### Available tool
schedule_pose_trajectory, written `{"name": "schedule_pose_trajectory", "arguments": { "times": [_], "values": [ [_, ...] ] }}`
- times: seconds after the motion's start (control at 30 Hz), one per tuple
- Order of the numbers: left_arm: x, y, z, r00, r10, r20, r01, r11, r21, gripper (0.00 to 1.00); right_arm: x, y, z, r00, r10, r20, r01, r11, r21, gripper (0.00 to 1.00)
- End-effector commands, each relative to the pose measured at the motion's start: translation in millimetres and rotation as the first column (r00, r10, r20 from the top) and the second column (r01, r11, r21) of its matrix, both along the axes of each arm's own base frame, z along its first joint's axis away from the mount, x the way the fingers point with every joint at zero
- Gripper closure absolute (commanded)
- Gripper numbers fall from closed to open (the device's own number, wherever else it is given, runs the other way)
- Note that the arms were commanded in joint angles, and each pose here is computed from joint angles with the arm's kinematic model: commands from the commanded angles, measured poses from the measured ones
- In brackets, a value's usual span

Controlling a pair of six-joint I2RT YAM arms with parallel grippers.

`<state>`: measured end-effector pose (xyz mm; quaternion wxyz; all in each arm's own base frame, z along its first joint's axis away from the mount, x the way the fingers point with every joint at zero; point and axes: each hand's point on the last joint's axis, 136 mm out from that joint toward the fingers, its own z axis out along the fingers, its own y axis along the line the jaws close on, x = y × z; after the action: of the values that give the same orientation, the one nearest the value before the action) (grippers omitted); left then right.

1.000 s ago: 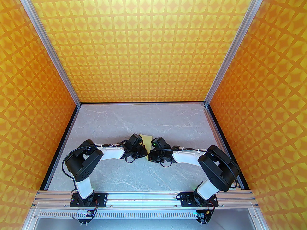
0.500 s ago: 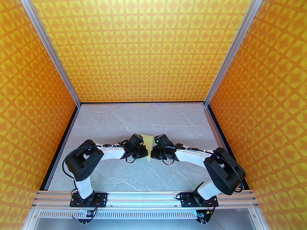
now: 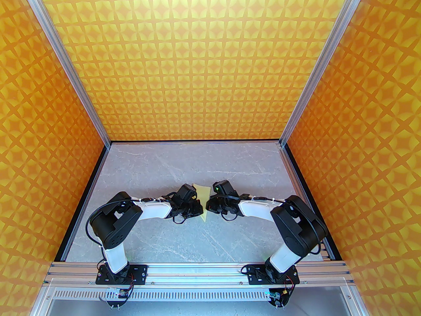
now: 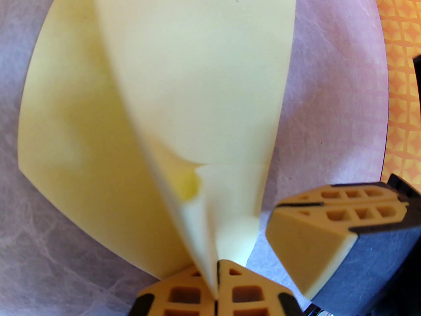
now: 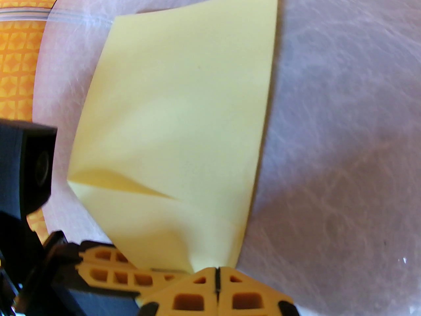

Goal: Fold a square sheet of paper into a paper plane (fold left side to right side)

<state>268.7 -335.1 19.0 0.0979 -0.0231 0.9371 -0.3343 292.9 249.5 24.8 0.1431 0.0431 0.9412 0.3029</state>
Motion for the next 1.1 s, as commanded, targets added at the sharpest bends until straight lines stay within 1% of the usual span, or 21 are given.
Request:
{"name": "schedule_pose_trajectory", "arguments": {
  "times": [0.0, 0.1, 0.23, 0.3, 0.4, 0.47, 0.6, 0.67, 0.8, 0.87, 0.97, 1.03, 1.07],
  "values": [
    [-6, 5, -15, 1.000, -0.008, -0.028, 0.010, 0.998, 0.056, 0.96, 10, 8, 6, 1.000, -0.006, 0.012, 0.005, 0.999, 0.044, 1.00],
    [-6, 5, -14, 1.000, -0.009, -0.029, 0.011, 0.998, 0.057, 0.96, 9, 6, -4, 1.000, -0.003, -0.008, 0.003, 1.000, 0.025, 1.00],
    [-8, 5, -14, 0.999, -0.015, -0.031, 0.017, 0.998, 0.063, 0.95, 4, -5, -23, 0.999, -0.019, -0.043, 0.017, 0.999, -0.049, 1.00],
    [-10, 5, -12, 0.999, -0.027, -0.037, 0.030, 0.997, 0.076, 0.91, 1, -9, -31, 0.998, -0.021, -0.059, 0.016, 0.997, -0.074, 1.00],
    [-17, 6, -13, 0.997, -0.044, -0.062, 0.050, 0.992, 0.114, 0.91, -1, -14, -36, 0.998, -0.028, -0.063, 0.023, 0.996, -0.092, 1.00],
    [-21, 6, -14, 0.996, -0.054, -0.077, 0.064, 0.989, 0.135, 0.88, -2, -15, -36, 0.998, -0.032, -0.061, 0.026, 0.995, -0.096, 1.00],
    [-29, 5, -16, 0.993, -0.071, -0.098, 0.086, 0.984, 0.157, 0.87, -1, -15, -35, 0.998, -0.029, -0.059, 0.023, 0.995, -0.096, 1.00],
    [-30, 4, -15, 0.992, -0.076, -0.098, 0.091, 0.983, 0.158, 0.85, -1, -14, -36, 0.998, -0.029, -0.058, 0.023, 0.995, -0.095, 1.00],
    [-31, -1, -15, 0.992, -0.086, -0.094, 0.099, 0.984, 0.146, 0.83, -2, -14, -36, 0.998, -0.028, -0.060, 0.022, 0.996, -0.092, 1.00],
    [-30, -2, -16, 0.992, -0.087, -0.096, 0.101, 0.984, 0.146, 0.84, -3, -15, -37, 0.998, -0.028, -0.062, 0.023, 0.995, -0.093, 1.00],
    [-28, -5, -18, 0.991, -0.088, -0.097, 0.102, 0.984, 0.148, 0.88, -4, -15, -37, 0.998, -0.027, -0.065, 0.020, 0.995, -0.093, 1.00],
    [-28, -4, -20, 0.991, -0.086, -0.103, 0.102, 0.983, 0.155, 0.95, -4, -15, -37, 0.997, -0.028, -0.065, 0.022, 0.995, -0.092, 1.00],
    [-28, -4, -21, 0.991, -0.085, -0.104, 0.101, 0.982, 0.158, 0.95, -5, -15, -37, 0.997, -0.028, -0.066, 0.022, 0.995, -0.093, 1.00]
  ]
}}
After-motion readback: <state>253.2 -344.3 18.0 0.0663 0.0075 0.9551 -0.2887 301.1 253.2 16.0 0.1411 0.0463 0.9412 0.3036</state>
